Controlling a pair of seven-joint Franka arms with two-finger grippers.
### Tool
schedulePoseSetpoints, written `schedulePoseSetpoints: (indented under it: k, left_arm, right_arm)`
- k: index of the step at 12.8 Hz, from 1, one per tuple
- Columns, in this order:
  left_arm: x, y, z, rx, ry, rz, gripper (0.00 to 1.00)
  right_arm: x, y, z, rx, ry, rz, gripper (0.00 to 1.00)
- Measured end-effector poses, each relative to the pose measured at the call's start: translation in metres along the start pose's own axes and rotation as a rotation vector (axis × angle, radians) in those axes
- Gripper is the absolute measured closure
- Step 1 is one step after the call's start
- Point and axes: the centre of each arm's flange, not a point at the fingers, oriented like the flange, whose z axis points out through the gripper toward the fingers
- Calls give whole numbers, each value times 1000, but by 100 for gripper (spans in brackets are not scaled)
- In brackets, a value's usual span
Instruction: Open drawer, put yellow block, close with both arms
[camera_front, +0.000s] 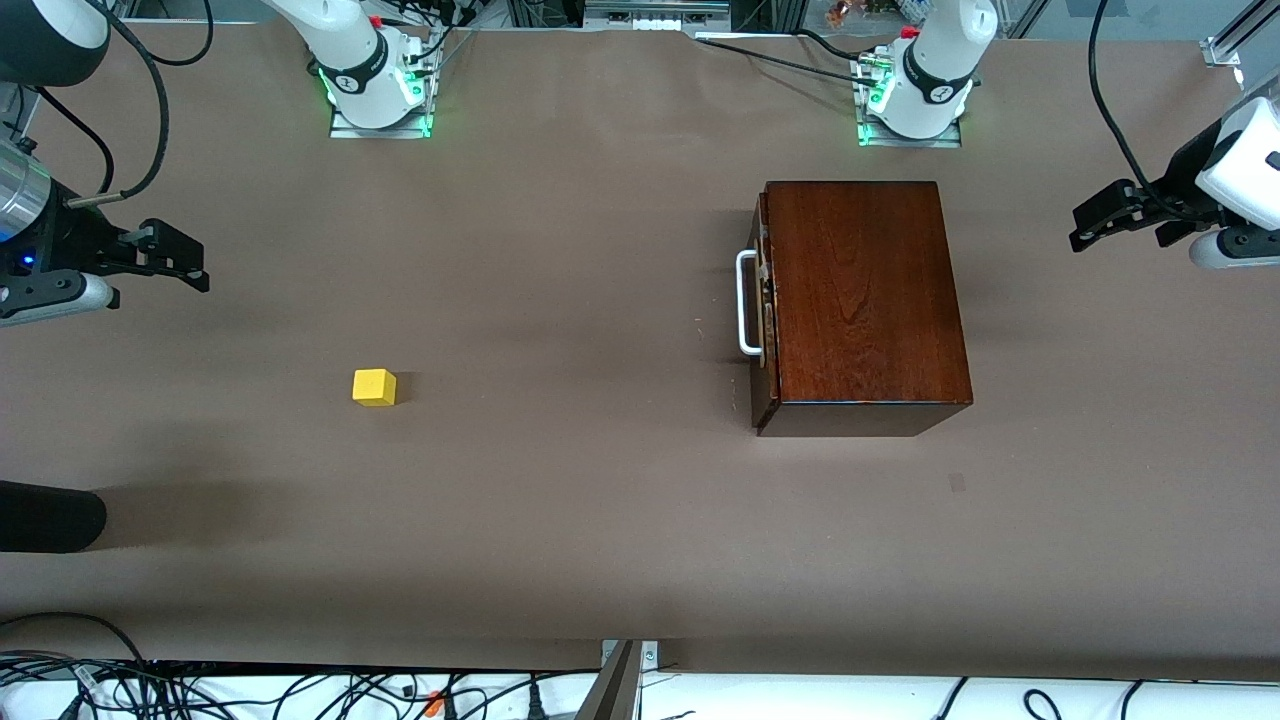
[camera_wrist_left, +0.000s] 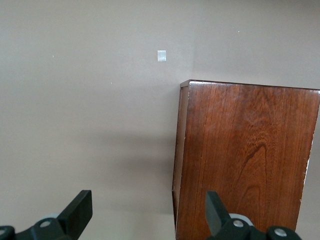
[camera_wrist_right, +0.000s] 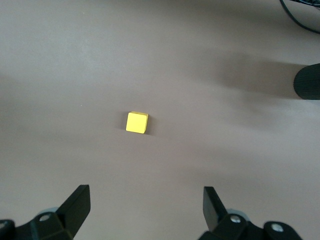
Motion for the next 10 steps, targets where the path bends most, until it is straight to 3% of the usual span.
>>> schedulePoseSetpoints:
  k: [10]
  left_arm:
    - [2, 6, 3, 2, -6, 11, 0]
  right_arm:
    - [0, 0, 0, 0, 0, 1, 0]
